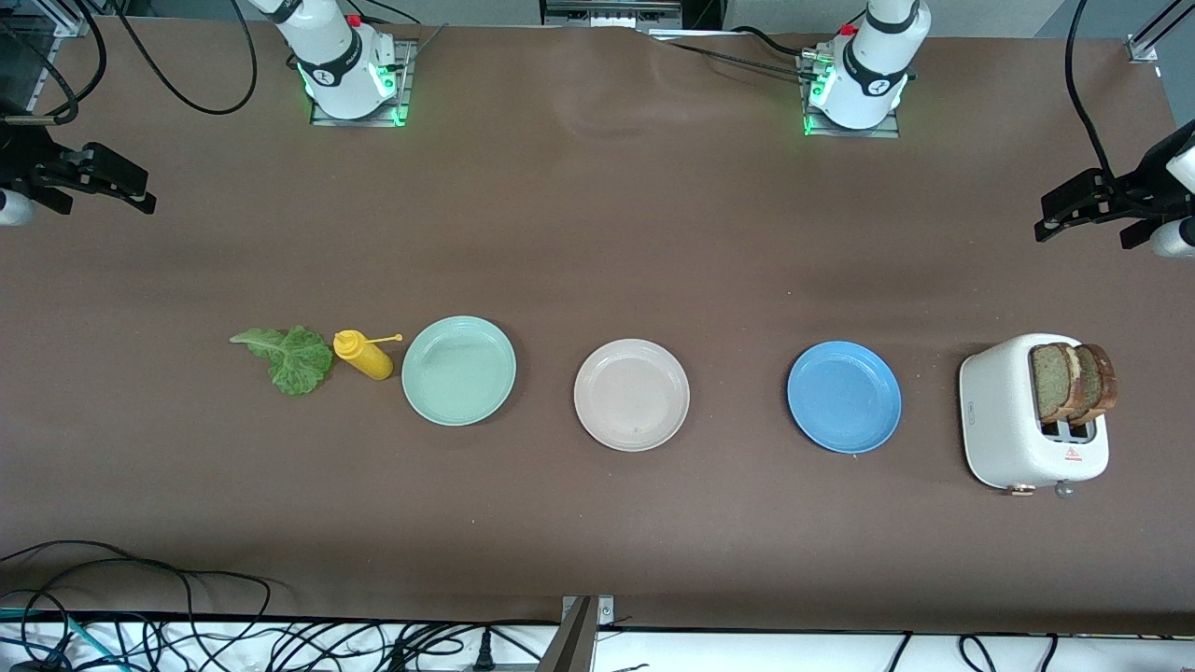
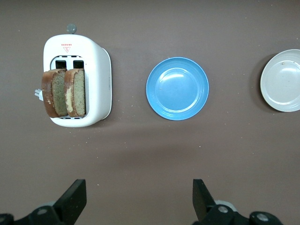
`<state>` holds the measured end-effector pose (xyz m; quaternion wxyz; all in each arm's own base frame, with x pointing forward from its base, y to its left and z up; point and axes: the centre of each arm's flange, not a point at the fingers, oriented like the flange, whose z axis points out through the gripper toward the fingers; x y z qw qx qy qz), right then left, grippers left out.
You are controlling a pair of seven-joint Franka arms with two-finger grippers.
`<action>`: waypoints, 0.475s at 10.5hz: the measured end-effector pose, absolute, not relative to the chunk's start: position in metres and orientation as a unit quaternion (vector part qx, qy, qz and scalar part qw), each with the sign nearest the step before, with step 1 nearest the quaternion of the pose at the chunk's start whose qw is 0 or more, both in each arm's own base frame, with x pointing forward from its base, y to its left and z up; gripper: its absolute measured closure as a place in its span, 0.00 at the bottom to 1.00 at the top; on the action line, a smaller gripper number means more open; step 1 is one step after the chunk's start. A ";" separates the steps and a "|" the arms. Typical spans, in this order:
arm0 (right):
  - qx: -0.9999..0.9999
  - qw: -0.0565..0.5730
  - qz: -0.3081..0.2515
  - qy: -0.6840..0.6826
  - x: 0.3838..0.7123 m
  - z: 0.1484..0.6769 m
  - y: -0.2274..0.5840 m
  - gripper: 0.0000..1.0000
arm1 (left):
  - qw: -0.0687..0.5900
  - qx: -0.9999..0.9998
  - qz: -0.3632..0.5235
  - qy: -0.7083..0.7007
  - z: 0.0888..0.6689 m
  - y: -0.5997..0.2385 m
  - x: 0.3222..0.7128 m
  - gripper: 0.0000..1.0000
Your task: Make sandwich on beige plate with both arms
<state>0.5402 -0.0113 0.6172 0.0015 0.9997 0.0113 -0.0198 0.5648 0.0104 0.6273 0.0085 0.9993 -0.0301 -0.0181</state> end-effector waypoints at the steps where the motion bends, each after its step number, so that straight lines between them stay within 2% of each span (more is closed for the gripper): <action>1: 1.000 0.001 -0.021 0.011 0.540 0.617 -0.011 0.00 | 0.009 0.999 -0.018 -0.030 0.627 0.010 0.565 0.00; 5: 1.000 0.001 -0.023 0.011 0.539 0.617 -0.011 0.00 | 0.009 0.999 -0.018 -0.029 0.627 0.012 0.565 0.00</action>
